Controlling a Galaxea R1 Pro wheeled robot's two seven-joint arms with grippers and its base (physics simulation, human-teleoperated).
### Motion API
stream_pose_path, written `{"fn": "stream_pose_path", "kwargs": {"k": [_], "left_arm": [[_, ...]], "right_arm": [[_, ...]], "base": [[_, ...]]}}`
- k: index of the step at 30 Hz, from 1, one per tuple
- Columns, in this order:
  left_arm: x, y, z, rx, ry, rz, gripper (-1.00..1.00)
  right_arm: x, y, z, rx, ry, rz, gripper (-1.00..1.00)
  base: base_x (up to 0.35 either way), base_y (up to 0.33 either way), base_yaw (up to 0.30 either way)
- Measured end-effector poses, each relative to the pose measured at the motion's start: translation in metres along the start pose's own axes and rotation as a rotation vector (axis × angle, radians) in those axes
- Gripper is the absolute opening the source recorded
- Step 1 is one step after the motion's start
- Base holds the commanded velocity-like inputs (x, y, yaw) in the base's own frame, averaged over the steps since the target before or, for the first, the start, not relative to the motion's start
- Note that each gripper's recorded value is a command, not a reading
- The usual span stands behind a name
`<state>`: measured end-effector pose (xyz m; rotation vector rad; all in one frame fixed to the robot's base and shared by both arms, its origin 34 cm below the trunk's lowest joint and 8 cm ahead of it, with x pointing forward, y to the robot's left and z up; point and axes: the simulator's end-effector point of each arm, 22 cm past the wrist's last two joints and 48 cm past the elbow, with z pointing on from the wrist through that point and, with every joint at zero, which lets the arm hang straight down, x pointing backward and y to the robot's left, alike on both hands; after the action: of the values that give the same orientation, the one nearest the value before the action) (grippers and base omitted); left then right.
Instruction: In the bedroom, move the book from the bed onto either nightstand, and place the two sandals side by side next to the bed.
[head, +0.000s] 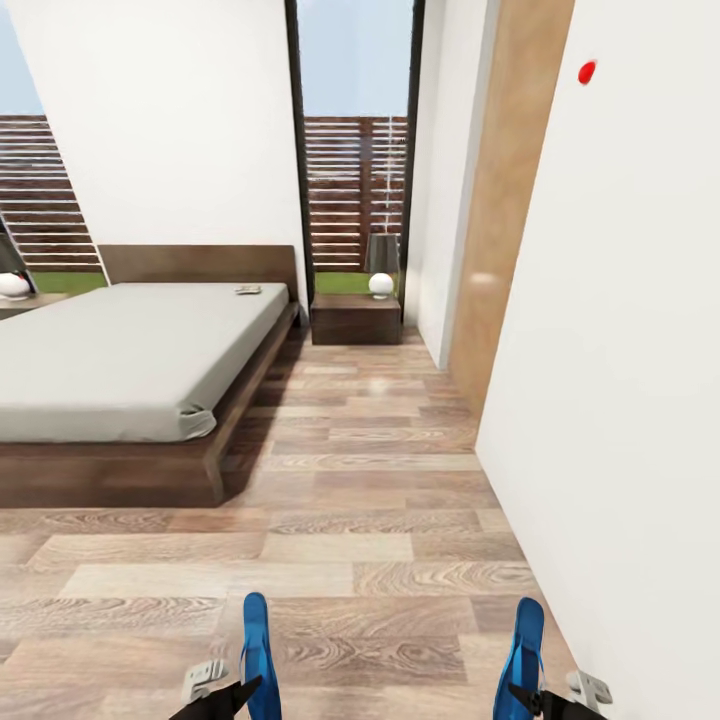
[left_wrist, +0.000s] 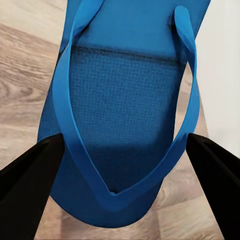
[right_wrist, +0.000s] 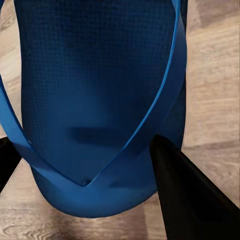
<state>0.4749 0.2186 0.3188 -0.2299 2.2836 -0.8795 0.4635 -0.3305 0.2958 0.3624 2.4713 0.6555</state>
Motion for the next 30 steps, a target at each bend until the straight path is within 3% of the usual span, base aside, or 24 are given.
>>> {"fn": "stream_pose_path", "kwargs": {"k": [12,18,22,30], "left_arm": [[0.0,-0.001,0.0,0.003,0.0,0.0,-1.0],[0.026,-0.001,-0.008,0.011,-0.004,-0.063,-1.0],[0.017,0.003,-0.009,0.002,-0.042,-0.095,-1.0],[0.012,0.004,-0.009,-0.002,-0.06,-0.11,-1.0]], "right_arm": [[0.0,0.0,0.0,0.0,0.0,0.002,-1.0],[0.0,0.001,0.003,0.01,-0.013,0.012,-1.0],[0.0,-0.001,0.003,0.02,-0.014,0.013,-1.0],[0.0,-0.004,0.003,0.036,-0.014,0.012,-1.0]], "base": [[0.296,0.0,0.0],[0.0,0.0,0.0],[0.138,0.0,0.0],[0.314,0.0,0.0]]}}
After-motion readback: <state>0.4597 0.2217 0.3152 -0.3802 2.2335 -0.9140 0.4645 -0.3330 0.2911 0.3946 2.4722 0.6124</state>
